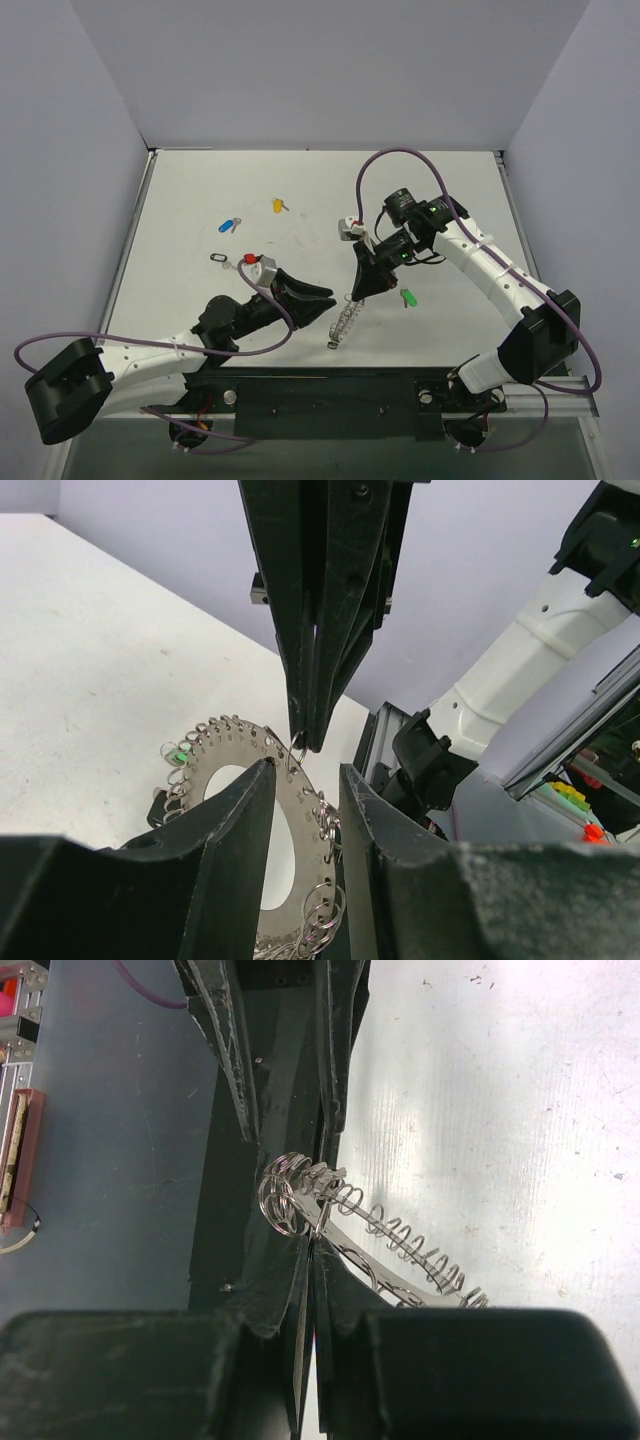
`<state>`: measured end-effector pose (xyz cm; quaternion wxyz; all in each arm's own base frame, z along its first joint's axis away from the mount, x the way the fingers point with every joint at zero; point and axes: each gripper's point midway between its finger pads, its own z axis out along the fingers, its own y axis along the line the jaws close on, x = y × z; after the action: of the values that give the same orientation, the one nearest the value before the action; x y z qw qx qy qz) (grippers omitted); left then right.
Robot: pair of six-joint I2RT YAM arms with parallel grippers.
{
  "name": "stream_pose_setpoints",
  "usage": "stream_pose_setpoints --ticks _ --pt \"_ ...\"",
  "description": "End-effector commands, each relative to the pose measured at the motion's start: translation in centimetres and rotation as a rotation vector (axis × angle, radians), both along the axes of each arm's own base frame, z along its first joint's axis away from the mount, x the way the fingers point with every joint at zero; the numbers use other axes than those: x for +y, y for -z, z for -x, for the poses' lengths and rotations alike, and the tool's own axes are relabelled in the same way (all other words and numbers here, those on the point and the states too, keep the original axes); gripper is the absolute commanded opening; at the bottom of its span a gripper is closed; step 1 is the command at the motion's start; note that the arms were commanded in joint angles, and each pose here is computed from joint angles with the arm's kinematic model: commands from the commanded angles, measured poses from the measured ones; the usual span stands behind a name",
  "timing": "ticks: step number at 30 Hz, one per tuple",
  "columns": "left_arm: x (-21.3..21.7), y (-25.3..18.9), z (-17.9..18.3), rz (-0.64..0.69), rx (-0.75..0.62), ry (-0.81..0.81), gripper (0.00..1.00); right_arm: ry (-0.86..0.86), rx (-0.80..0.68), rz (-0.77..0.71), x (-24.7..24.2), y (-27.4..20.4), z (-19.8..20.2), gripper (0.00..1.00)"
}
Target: Put the keys on the keyring
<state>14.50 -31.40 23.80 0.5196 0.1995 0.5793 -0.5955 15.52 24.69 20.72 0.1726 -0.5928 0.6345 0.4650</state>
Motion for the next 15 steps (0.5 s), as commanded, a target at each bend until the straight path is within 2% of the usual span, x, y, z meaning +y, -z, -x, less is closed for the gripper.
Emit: stream_pose_setpoints --ticks 1,15 --pt "0.1 -2.4 -0.1 0.079 -0.060 -0.006 0.42 -0.023 0.015 -0.083 0.1 -2.0 1.3 0.00" --pt "-1.9 -2.7 -0.4 0.090 -0.104 0.028 0.46 -0.029 0.015 -0.091 0.1 -2.1 1.5 0.00"
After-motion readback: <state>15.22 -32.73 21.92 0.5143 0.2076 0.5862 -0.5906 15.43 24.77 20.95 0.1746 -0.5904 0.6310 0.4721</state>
